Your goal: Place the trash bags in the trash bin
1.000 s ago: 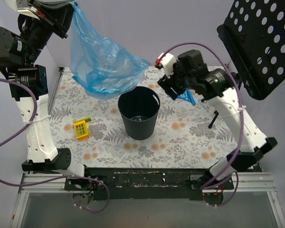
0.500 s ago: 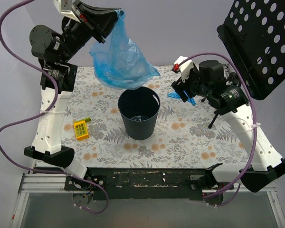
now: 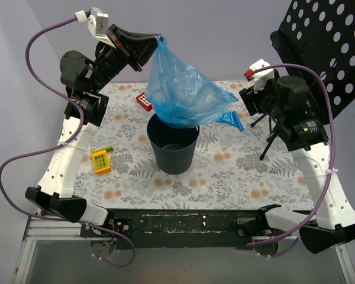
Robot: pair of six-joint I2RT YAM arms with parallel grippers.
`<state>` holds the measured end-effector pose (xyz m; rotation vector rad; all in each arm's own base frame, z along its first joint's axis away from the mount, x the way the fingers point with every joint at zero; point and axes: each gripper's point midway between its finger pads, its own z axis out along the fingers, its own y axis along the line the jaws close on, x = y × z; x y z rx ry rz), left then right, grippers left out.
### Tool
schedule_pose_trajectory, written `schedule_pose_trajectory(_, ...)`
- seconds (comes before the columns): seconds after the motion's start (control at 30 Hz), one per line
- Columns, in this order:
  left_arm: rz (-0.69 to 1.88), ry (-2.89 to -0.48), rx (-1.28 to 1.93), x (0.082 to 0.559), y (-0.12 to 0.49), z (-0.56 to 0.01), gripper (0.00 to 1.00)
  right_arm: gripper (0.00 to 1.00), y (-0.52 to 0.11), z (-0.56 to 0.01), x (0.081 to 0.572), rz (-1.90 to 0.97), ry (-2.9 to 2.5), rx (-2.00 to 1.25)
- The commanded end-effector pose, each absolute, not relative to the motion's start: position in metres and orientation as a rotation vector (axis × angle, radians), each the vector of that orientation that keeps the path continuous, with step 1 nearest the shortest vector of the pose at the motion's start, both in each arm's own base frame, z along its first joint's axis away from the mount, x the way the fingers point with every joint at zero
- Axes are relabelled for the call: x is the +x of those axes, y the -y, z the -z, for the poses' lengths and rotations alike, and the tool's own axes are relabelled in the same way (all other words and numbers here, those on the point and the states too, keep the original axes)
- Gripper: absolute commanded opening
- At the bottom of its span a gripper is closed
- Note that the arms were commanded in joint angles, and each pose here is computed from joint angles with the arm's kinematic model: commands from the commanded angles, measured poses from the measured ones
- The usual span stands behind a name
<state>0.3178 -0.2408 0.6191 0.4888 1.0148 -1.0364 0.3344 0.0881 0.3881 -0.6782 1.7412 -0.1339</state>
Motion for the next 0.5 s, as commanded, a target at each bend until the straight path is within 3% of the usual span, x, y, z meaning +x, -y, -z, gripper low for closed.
schedule_pose_trajectory(0.0, 1.011, -0.960, 0.507, 0.283, 0.229, -0.621, 0.00, 0.75, -0.082, -0.413, 0.339, 0.128, -1.664, -0.593)
schedule_pose_trajectory(0.47, 1.277, -0.997, 0.527, 0.258, 0.292, -0.636, 0.00, 0.74, -0.058, -0.426, 0.349, 0.257, -1.609, -0.531)
